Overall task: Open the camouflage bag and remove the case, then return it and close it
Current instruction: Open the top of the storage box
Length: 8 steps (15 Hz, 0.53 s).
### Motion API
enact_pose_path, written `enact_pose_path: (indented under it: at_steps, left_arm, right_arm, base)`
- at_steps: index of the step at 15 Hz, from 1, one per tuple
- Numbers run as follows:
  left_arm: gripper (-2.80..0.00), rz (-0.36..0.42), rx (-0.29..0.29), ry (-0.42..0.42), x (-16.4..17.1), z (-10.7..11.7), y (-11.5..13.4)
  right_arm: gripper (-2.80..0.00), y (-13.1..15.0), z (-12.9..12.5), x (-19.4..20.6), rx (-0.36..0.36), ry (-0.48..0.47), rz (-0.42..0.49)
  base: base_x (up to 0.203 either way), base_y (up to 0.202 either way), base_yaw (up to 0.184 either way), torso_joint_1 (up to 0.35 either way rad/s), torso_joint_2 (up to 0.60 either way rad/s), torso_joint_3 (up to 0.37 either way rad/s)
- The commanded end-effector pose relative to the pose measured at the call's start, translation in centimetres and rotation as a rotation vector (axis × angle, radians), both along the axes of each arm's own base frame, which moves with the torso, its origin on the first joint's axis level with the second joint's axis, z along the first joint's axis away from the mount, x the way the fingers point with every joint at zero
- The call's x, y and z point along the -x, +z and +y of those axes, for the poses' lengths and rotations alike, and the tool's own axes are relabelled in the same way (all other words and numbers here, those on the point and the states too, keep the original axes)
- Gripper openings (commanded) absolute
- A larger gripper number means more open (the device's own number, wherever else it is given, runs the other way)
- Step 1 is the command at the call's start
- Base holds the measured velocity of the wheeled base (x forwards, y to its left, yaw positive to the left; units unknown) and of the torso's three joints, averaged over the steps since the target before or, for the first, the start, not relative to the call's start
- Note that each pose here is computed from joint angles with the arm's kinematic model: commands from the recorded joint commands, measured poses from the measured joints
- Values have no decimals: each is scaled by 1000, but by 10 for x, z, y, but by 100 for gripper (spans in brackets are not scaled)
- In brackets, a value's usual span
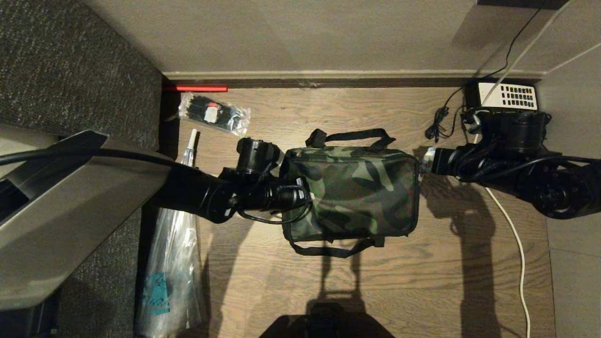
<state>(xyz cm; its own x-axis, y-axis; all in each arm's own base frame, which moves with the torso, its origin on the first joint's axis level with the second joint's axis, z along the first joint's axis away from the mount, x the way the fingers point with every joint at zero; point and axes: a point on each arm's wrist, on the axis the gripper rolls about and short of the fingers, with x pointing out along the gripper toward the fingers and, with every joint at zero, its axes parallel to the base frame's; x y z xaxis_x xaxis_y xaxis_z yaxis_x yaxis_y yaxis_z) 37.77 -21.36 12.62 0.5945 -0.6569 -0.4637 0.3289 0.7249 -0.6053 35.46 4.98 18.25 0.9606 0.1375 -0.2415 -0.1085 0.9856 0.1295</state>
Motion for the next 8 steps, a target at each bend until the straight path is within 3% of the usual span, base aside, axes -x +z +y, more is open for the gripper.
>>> enact_pose_path:
  at_steps: [1,8]
  left_arm:
    - [-280,1,5,-16,2,-6,0]
    - [-280,8,1,-24,4,-9,-3]
  right_arm:
    - [-280,7,-2,0,-5,-5,-19]
    - [-280,28,-4,-6,-32,-11,-21]
  base:
    - [0,0,0,0,0,0]
    - [0,0,0,0,0,0]
